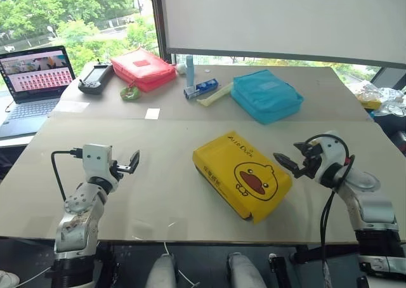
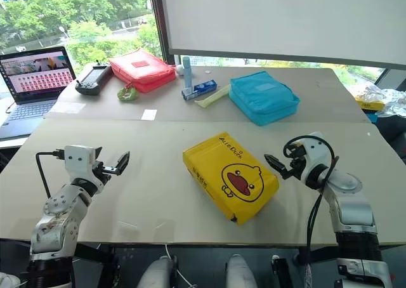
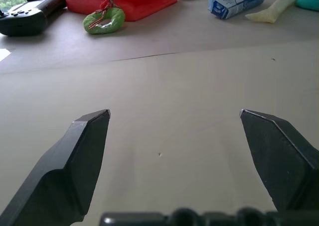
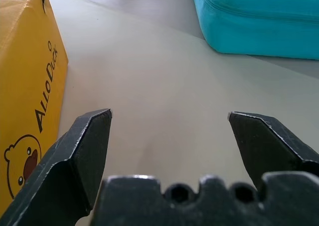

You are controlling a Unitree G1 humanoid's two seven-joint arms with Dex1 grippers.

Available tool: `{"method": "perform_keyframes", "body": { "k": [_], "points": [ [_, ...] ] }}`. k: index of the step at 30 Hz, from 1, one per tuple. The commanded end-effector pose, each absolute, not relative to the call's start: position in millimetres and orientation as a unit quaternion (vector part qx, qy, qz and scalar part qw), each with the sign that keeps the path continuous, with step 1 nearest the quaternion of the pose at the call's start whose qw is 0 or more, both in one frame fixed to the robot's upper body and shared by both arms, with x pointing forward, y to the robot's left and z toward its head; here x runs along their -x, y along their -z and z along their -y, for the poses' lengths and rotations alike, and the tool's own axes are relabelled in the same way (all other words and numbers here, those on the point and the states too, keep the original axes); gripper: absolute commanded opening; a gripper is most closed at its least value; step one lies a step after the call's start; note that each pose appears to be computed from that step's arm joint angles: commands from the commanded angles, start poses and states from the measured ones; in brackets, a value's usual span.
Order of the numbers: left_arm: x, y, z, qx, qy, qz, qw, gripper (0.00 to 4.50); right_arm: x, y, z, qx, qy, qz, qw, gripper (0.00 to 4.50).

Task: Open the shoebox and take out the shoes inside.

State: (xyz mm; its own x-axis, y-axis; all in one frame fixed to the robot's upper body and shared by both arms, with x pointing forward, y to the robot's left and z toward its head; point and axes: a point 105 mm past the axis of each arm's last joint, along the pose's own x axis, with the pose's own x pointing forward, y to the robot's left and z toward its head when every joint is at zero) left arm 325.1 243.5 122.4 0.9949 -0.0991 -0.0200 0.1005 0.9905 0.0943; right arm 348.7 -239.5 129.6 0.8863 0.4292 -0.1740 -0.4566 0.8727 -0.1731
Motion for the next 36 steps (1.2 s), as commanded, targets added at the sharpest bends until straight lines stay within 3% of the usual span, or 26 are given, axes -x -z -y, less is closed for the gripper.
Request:
{"method": "perform_keyframes", "body": {
  "k": [1, 3, 6, 12, 14, 15, 16, 17, 18, 25, 32, 36],
  "points": [
    [-338, -142, -244, -0.054, 0.072, 0.024, 0.996, 4.50, -342, -163, 256, 0.134, -0.204, -0.032, 0.969, 4.43],
    [-358, -151, -241, -0.076, 0.116, 0.022, 0.990, 4.50, -325, -181, 273, 0.181, -0.179, -0.044, 0.966, 4.43],
    [-391, -159, -236, -0.122, 0.154, 0.020, 0.980, 3.79, -292, -185, 288, 0.214, -0.161, -0.091, 0.959, 3.68],
    [-431, -180, -203, -0.142, 0.232, 0.045, 0.961, 1.83, -248, -173, 281, 0.208, -0.160, -0.160, 0.952, 1.71],
    [-438, -183, -183, -0.149, 0.268, 0.050, 0.951, 1.04, -233, -163, 271, 0.192, -0.178, -0.189, 0.947, 0.91],
    [-440, -183, -172, -0.147, 0.286, 0.052, 0.945, 1.04, -228, -158, 265, 0.176, -0.187, -0.197, 0.946, 0.91],
    [-442, -181, -162, -0.150, 0.302, 0.053, 0.940, 0.46, -224, -154, 261, 0.164, -0.195, -0.206, 0.945, 0.31],
    [-442, -176, -149, -0.161, 0.321, 0.047, 0.932, 0.20, -219, -147, 257, 0.158, -0.205, -0.222, 0.940, 0.07],
    [-443, -170, -138, -0.172, 0.337, 0.038, 0.925, 0.04, -215, -141, 254, 0.158, -0.212, -0.237, 0.935, 0.00],
    [-427, -131, -67, -0.183, 0.442, -0.004, 0.878, 0.04, -207, -132, 224, 0.126, -0.274, -0.261, 0.917, 0.00],
    [-383, -95, -30, -0.133, 0.552, -0.072, 0.820, 0.04, -243, -141, 195, 0.100, -0.316, -0.195, 0.923, 0.00],
    [-345, -75, -50, -0.128, 0.595, -0.138, 0.781, 0.04, -273, -141, 197, 0.123, -0.315, -0.175, 0.924, 0.00]
  ]
}}
